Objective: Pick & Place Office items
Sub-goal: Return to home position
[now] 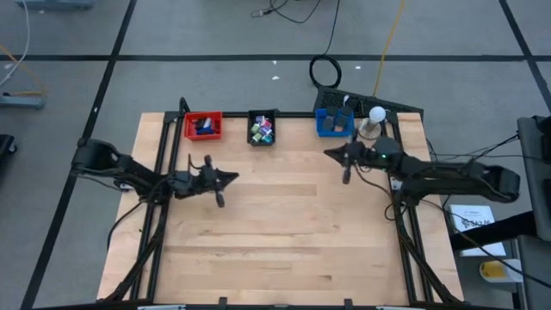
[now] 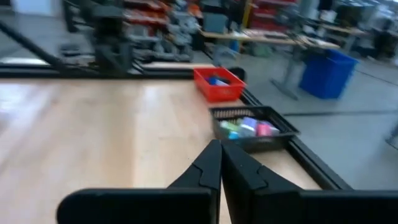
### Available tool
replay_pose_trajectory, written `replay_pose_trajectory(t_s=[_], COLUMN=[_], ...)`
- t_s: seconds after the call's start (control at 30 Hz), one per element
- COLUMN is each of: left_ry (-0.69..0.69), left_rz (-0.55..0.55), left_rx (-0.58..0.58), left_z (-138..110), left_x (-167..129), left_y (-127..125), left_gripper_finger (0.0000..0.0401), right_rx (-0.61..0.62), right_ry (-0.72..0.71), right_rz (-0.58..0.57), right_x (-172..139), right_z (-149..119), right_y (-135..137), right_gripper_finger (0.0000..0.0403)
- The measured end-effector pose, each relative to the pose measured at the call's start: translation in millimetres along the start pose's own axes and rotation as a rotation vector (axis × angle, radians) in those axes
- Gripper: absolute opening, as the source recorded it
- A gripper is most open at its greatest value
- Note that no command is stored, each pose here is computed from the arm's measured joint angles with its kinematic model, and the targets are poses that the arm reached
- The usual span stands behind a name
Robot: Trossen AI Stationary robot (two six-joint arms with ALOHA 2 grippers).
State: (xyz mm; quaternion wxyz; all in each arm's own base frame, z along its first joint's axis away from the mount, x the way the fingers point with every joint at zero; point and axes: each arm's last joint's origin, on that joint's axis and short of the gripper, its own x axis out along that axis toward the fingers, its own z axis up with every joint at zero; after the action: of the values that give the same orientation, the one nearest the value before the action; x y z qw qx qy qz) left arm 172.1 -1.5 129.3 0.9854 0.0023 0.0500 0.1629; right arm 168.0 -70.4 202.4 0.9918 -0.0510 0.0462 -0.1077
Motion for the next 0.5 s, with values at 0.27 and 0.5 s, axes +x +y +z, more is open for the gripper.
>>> replay_pose_trajectory(t_s=[0.27,0.5], left_ry=[-0.028,-0.038], left_rz=[-0.009,-0.010], left_rx=[0.008,0.001], left_z=[11,20], left_x=[-9,-20], left_y=[3,8], left_gripper_finger=[0.0026,0.0026], right_rx=[0.022,0.068], right_ry=[-0.059,-0.074], right_rz=[0.059,0.057], right_x=[-31,-53], right_z=[-10,-29], right_y=[5,12], right_gripper_finger=[0.0000,0.0000])
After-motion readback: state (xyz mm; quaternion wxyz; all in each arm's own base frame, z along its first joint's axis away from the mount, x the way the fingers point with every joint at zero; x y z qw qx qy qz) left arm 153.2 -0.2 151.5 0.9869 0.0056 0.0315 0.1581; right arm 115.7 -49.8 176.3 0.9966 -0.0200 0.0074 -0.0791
